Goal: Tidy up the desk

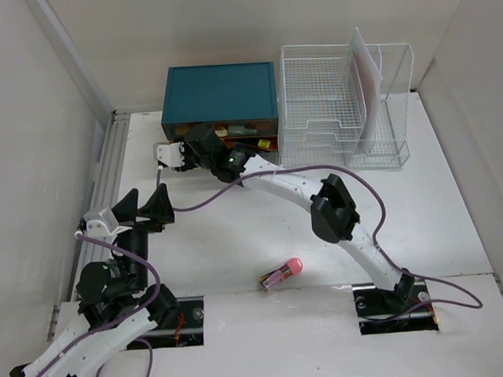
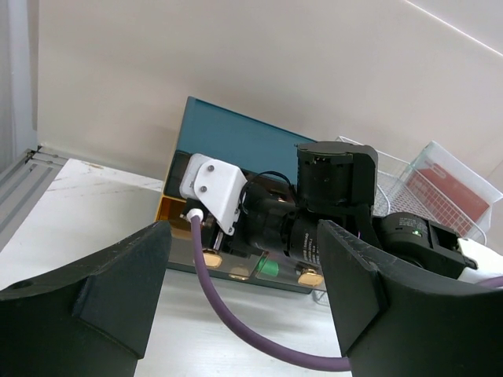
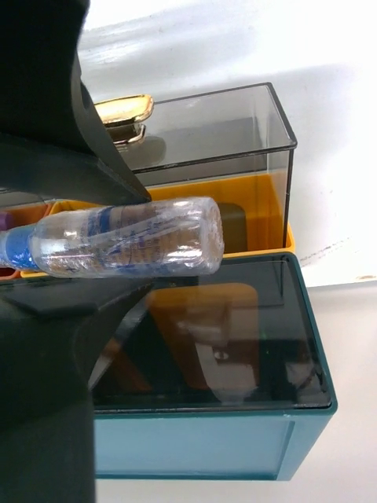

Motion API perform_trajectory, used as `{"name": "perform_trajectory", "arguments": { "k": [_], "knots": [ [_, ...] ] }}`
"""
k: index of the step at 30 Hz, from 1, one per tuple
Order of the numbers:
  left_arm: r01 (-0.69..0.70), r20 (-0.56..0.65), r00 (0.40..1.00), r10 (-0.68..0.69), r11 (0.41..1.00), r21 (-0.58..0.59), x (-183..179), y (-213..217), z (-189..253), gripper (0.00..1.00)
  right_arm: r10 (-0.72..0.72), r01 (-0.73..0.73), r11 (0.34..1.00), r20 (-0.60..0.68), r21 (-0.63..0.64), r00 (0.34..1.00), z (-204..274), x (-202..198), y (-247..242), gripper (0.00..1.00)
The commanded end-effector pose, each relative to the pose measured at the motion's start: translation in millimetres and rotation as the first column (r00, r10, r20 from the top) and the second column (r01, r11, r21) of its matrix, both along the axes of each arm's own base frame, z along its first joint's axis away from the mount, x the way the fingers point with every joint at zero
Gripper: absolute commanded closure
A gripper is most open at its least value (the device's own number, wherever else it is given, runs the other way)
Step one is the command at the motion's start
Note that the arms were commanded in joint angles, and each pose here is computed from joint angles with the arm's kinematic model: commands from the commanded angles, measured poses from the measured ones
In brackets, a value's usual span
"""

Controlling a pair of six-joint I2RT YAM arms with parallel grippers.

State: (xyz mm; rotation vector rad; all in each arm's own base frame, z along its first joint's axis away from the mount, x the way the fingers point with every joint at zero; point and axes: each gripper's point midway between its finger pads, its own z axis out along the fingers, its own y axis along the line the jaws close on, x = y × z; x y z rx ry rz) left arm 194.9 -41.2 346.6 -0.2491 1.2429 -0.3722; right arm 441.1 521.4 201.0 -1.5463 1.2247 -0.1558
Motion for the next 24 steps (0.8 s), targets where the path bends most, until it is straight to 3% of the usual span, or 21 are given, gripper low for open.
{"name": "perform_trajectory", "arguments": {
  "k": [1,5,15,19,20,24],
  "knots": [
    [-0.008,0.015,1.000,0.008,1.000,-0.004,0.6,0.5,3.5,0.28,-0.006,0.001,0.994,0.042,0.111,0.999,38.3,5.9,6.6,0.49],
    [-0.008,0.015,1.000,0.008,1.000,-0.004,0.6,0.5,3.5,0.28,-0.010,0.003,0.991,0.047,0.136,0.999,52.2,4.0,4.4,0.44],
    [-0.008,0.010,1.000,0.008,1.000,0.003,2.0,-1.2,2.3,0.28,0.037,-0.033,0.976,-0.015,0.214,0.999,97.0,-20.6,-5.4,0.44],
    [0.048,0.029,0.998,-0.050,0.997,0.053,0.5,-12.7,3.9,0.26,0.198,-0.172,0.968,-0.141,0.181,0.970,80.7,-57.0,-1.0,0.48],
    [0.067,0.035,0.997,-0.069,0.996,0.061,-1.3,-15.0,4.3,0.24,0.296,-0.261,0.946,-0.187,0.192,0.937,76.5,-76.1,5.9,0.48],
    [0.155,0.071,0.984,-0.165,0.981,0.119,-8.2,-30.0,10.9,0.19,0.404,-0.363,0.914,-0.322,0.184,0.856,54.0,-111.4,3.6,0.51]
  ]
}}
